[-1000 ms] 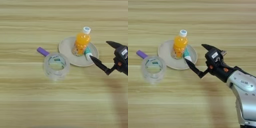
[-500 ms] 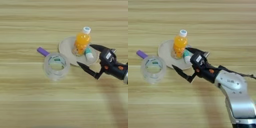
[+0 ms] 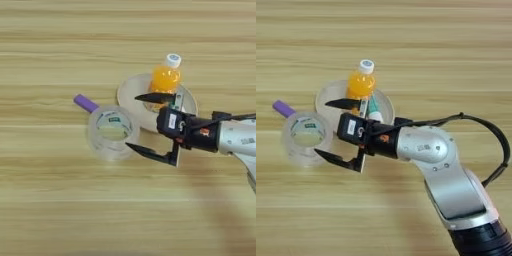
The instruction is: Move the objects on the table
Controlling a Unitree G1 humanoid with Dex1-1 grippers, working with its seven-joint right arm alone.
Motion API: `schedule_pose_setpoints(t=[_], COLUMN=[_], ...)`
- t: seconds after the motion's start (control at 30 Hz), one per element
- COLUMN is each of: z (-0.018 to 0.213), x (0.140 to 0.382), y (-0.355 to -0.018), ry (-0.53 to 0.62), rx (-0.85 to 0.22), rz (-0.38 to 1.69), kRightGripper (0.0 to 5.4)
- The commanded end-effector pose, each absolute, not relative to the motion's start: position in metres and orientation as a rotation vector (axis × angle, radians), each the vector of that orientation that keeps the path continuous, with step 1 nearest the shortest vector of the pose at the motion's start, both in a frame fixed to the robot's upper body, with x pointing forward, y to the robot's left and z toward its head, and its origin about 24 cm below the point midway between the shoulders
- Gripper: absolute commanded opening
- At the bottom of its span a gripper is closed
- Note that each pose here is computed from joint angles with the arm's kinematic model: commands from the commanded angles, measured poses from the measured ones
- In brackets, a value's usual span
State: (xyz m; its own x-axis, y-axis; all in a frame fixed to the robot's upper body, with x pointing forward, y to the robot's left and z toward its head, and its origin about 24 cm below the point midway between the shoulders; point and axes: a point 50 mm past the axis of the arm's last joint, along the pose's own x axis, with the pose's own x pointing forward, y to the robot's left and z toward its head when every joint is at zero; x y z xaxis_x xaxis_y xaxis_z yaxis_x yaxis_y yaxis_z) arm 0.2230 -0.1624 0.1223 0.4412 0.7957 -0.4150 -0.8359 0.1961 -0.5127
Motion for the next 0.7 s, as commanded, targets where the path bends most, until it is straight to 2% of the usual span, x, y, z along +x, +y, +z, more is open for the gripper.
schedule_pose_setpoints(t=[0.03, 0.43, 0.7], z=[0.142, 0.113, 0.102], x=[0.230, 0.237, 0.252], y=[-0.158, -0.139, -0.129], ry=[-0.019, 0.079, 0.106], rx=[-0.881, -0.948, -0.919], rz=[1.147, 1.264, 1.267], kRightGripper=[5.35, 5.35, 5.35])
